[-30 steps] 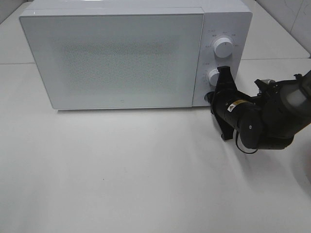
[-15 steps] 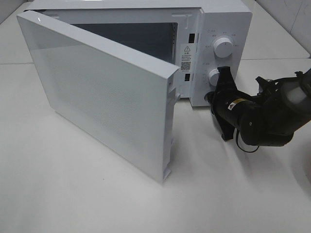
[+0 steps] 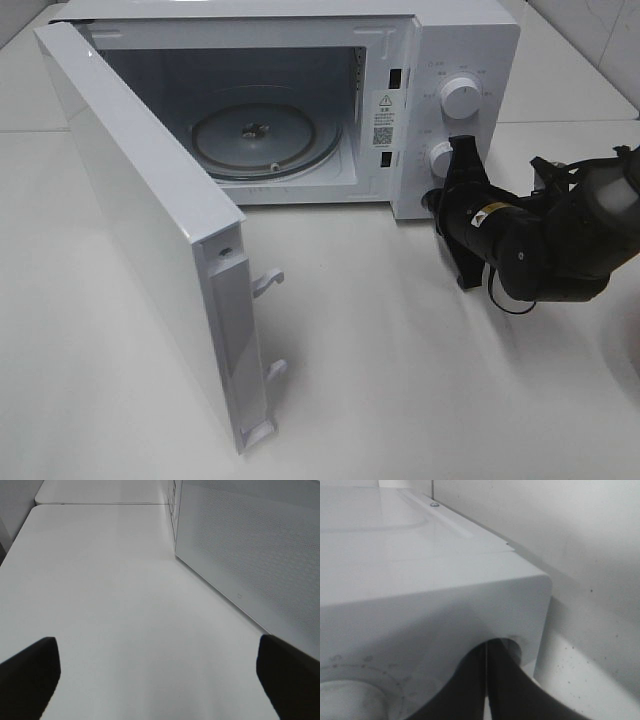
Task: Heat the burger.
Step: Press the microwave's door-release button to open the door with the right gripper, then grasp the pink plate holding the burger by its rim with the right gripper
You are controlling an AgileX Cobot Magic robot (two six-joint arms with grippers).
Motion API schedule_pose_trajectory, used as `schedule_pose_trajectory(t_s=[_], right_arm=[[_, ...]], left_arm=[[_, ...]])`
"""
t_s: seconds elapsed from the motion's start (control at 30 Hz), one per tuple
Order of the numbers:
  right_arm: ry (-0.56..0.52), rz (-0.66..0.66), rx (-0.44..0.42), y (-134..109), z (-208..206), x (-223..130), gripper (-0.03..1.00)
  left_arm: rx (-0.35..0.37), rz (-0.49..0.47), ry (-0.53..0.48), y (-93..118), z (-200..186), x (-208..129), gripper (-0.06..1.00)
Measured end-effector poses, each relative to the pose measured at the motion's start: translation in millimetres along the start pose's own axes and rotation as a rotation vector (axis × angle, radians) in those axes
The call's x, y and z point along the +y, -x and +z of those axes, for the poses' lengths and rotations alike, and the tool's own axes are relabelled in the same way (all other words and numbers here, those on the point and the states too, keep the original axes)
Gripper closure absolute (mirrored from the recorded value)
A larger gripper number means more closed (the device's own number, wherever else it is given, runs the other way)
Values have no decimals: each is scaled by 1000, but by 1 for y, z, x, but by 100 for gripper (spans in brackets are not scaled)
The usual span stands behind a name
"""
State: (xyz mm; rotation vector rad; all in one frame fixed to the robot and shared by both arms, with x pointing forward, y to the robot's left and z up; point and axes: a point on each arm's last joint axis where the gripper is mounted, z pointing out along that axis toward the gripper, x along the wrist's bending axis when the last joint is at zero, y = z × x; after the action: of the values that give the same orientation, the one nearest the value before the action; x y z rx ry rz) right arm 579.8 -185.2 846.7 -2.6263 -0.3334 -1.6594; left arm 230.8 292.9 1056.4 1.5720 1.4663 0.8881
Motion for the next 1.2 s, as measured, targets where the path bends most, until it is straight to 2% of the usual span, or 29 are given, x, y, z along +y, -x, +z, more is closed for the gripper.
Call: schedule_pose_trajectory(t_s=[0.3, 0.53, 0.67, 0.87, 1.1, 1.13, 1.2], right_arm=[[-26, 38, -6, -2, -16, 2, 97], [-35, 33, 25, -11, -29, 9, 97], [-76, 1, -13, -11, -41, 7, 97], [-145, -74, -73, -14, -61, 5, 97], [-188, -253, -147, -28, -81, 7, 96], [-200, -314, -167, -32, -87, 8, 95], [-204, -339, -173, -34, -90, 8, 95]], left_arm=[[0, 0, 0, 0, 0, 0, -5], [0, 0, 0, 0, 0, 0, -5], [0, 0, 0, 0, 0, 0, -5], [0, 0, 0, 0, 0, 0, -5], [0, 0, 0, 0, 0, 0, -5], [0, 0, 0, 0, 0, 0, -5], [0, 0, 0, 0, 0, 0, -5]])
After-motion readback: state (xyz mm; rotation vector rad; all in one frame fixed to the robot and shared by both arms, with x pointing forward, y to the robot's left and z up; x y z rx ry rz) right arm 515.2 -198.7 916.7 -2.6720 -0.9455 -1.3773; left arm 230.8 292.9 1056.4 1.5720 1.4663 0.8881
